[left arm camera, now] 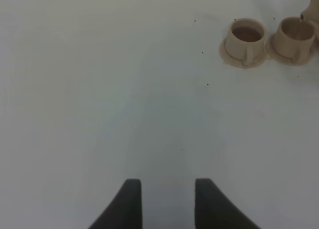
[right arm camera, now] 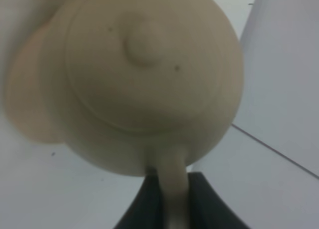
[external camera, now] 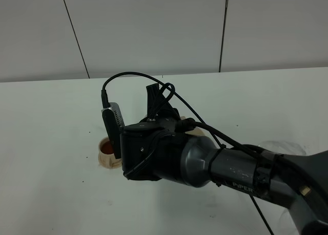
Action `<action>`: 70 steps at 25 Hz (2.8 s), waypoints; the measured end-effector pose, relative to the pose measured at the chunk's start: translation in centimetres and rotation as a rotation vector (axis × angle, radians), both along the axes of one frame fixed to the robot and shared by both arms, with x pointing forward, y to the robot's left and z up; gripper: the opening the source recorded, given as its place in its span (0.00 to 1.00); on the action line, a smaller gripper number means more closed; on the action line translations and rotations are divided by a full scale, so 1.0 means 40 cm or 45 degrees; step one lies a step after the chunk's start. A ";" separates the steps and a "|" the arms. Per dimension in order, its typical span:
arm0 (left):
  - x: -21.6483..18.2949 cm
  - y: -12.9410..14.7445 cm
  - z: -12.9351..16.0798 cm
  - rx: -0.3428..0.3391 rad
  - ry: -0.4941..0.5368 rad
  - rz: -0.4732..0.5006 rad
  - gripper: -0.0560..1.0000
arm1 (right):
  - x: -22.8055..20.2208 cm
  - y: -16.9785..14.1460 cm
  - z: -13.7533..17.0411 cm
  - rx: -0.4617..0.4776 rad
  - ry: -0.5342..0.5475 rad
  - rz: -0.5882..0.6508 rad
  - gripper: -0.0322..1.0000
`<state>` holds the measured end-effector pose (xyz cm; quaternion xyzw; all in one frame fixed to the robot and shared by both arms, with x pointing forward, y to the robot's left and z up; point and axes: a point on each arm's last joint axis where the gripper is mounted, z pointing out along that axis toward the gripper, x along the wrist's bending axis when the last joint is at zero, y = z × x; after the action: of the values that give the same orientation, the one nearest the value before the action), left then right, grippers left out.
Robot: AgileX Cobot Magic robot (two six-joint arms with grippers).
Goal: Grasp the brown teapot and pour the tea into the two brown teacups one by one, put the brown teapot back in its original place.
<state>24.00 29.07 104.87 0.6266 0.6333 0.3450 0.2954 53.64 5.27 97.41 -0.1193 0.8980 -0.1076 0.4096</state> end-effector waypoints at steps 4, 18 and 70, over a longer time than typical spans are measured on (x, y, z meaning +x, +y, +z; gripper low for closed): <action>0.000 0.000 0.000 0.000 0.000 0.000 0.36 | -0.002 0.005 0.004 -0.008 -0.030 0.013 0.12; 0.000 0.000 0.000 0.000 0.000 0.000 0.36 | -0.002 0.004 0.005 0.005 -0.038 0.001 0.12; 0.000 0.000 0.000 0.000 0.000 0.000 0.36 | 0.012 -0.010 0.002 -0.027 -0.013 -0.001 0.12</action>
<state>24.00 29.07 104.87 0.6266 0.6333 0.3450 0.2954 54.10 4.88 97.50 -0.1225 0.8947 -0.1179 0.4130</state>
